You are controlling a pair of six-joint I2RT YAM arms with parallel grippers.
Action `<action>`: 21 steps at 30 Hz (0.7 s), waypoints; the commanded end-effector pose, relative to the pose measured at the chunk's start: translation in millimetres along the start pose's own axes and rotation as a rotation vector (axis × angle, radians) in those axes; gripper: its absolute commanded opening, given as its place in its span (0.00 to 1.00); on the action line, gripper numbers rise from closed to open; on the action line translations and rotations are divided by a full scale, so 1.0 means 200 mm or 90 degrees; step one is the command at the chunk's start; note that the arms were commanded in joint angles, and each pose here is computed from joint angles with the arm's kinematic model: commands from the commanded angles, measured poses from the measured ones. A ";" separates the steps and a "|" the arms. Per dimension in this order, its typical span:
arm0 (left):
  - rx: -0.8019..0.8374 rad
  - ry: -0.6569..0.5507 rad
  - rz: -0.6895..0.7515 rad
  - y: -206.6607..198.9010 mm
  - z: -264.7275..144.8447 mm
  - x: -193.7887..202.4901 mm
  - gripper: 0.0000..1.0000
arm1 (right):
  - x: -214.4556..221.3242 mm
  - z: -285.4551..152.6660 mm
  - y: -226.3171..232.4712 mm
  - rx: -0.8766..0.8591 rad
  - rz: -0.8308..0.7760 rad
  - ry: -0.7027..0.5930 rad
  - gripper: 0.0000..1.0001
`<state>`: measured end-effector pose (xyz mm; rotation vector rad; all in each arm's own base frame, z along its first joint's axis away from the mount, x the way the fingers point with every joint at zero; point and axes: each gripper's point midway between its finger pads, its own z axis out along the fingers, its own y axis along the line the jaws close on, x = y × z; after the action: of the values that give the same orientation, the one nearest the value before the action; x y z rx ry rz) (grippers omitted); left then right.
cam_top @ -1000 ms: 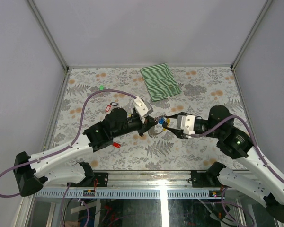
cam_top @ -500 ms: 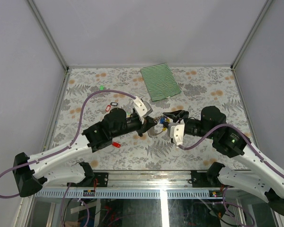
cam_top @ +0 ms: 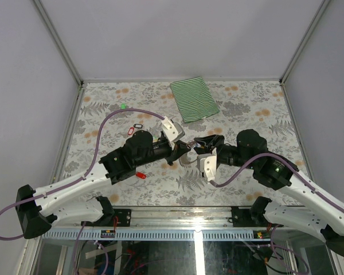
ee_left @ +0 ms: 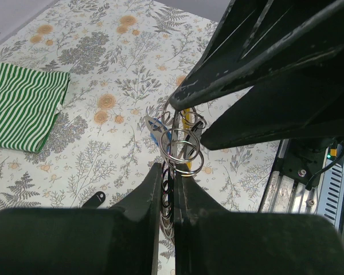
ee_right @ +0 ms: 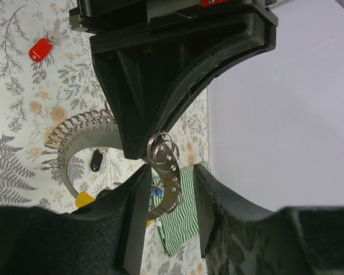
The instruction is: Put the keys on the keyring
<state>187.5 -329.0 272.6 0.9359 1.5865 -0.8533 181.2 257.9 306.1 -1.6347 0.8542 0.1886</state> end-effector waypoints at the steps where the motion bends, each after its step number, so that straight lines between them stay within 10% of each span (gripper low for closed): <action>1: 0.015 -0.052 0.013 -0.03 -0.02 -0.16 0.00 | -0.02 0.03 -0.06 0.027 -0.028 -0.002 0.41; 21: 0.014 -0.053 0.014 -0.03 -0.02 -0.16 0.00 | -0.02 0.04 -0.06 0.029 -0.043 0.002 0.23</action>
<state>186.2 -329.6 272.6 0.9420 1.5843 -0.8605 186.4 264.8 301.3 -1.6573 0.8405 0.1427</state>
